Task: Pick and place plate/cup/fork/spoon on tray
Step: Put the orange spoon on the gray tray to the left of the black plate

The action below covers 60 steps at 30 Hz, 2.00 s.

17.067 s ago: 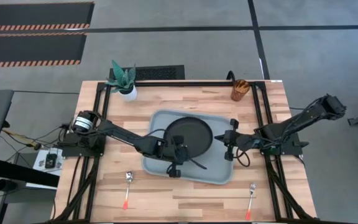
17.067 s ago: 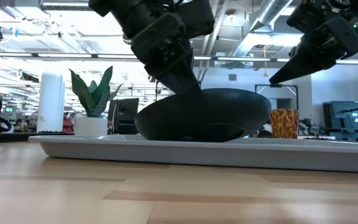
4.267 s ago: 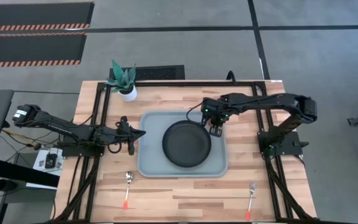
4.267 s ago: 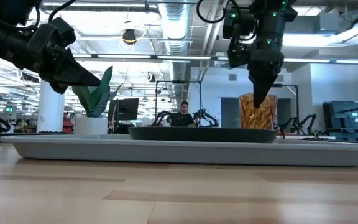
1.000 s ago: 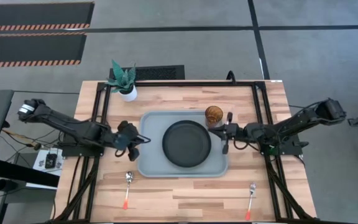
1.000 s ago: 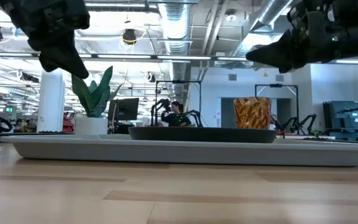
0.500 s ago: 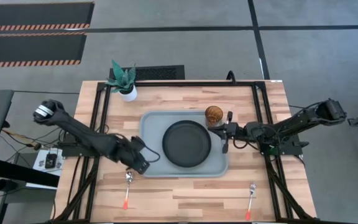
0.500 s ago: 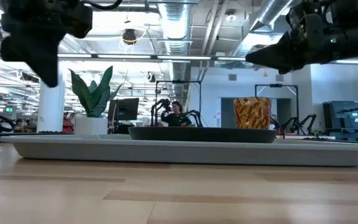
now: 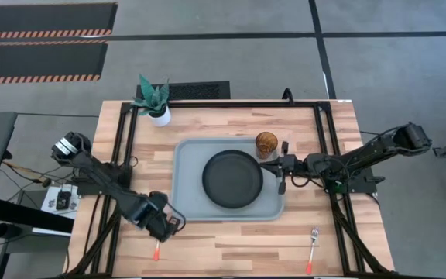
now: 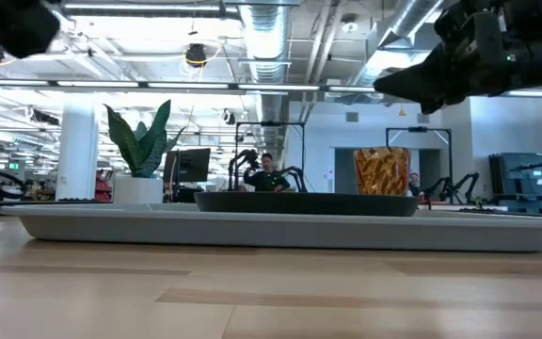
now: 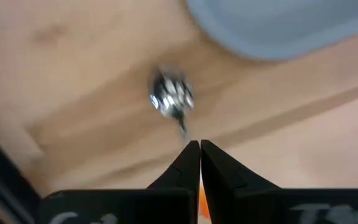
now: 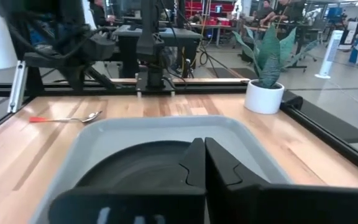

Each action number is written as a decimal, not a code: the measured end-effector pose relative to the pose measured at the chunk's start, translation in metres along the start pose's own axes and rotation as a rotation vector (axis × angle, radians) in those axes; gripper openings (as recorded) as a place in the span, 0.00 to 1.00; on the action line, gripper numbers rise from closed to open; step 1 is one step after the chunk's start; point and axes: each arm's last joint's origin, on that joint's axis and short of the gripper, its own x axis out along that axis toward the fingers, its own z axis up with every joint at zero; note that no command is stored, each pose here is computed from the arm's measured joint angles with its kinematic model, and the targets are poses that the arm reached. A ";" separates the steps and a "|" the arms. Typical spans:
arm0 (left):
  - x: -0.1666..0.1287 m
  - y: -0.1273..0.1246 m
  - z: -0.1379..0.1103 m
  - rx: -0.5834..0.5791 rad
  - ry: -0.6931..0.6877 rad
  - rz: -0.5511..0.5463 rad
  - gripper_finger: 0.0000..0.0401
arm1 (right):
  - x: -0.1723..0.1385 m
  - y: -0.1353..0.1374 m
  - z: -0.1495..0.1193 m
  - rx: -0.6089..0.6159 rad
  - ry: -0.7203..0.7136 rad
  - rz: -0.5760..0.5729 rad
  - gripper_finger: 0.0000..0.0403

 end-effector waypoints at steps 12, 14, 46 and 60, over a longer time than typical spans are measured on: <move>0.041 -0.015 -0.035 -0.143 0.043 -0.015 0.20 | 0.000 0.000 -0.001 -0.007 0.014 -0.001 0.02; 0.048 -0.016 -0.035 -0.160 0.041 0.013 0.24 | 0.000 0.000 -0.002 -0.009 0.019 -0.001 0.02; 0.073 -0.002 -0.023 -0.172 0.029 0.042 0.28 | 0.000 0.000 -0.002 -0.006 0.017 -0.001 0.02; 0.059 0.001 -0.022 -0.079 0.052 0.006 0.01 | 0.000 0.000 -0.002 -0.007 0.016 -0.003 0.02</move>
